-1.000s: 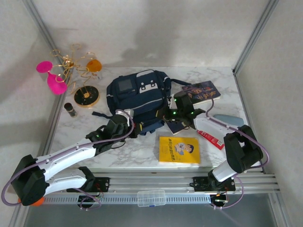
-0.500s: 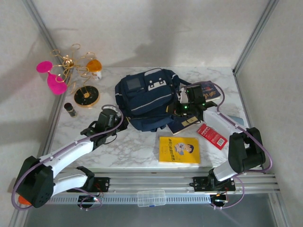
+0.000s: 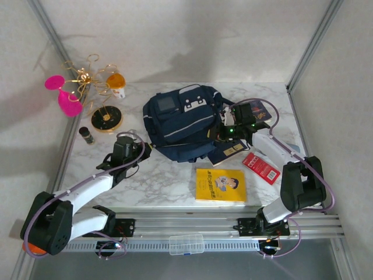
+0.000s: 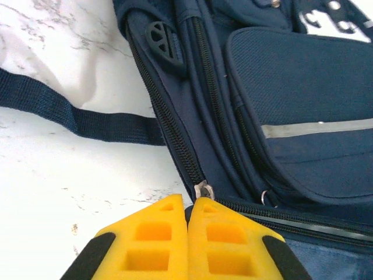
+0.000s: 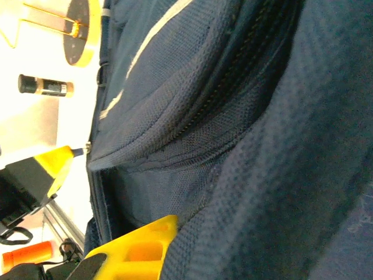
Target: Pack books, pencil case, and school supplies into a backpack
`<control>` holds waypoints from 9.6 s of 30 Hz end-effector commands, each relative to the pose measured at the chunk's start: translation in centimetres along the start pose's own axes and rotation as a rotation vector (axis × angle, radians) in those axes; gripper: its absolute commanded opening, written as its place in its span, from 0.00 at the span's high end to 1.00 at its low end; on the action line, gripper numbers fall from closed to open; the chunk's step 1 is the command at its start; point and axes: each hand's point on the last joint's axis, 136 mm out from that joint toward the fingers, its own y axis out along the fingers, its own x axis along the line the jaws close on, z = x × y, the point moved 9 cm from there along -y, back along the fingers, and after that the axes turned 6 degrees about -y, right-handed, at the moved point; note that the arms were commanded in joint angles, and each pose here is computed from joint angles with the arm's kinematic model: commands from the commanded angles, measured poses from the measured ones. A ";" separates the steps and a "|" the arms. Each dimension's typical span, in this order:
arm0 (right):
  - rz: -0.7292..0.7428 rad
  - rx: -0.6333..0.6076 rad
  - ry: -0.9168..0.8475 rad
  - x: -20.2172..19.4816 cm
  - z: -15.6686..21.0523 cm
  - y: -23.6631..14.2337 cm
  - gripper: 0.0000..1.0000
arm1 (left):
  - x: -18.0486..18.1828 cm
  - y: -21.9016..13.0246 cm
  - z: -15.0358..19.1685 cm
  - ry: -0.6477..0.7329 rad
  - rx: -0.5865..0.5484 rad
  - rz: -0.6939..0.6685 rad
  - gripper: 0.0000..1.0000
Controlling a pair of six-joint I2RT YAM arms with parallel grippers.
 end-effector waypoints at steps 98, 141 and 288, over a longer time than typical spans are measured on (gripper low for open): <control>0.475 -0.010 0.336 -7.5 13.3 -1.7 0.01 | -9.3 0.1 19.3 0.101 0.486 0.215 0.38; 0.438 0.032 0.258 -5.0 10.0 -2.4 0.01 | -7.1 -2.3 16.3 0.080 0.331 0.114 0.29; -0.201 -0.245 -0.156 5.1 3.7 -9.1 0.99 | -17.7 -0.6 6.5 0.067 0.432 0.701 0.81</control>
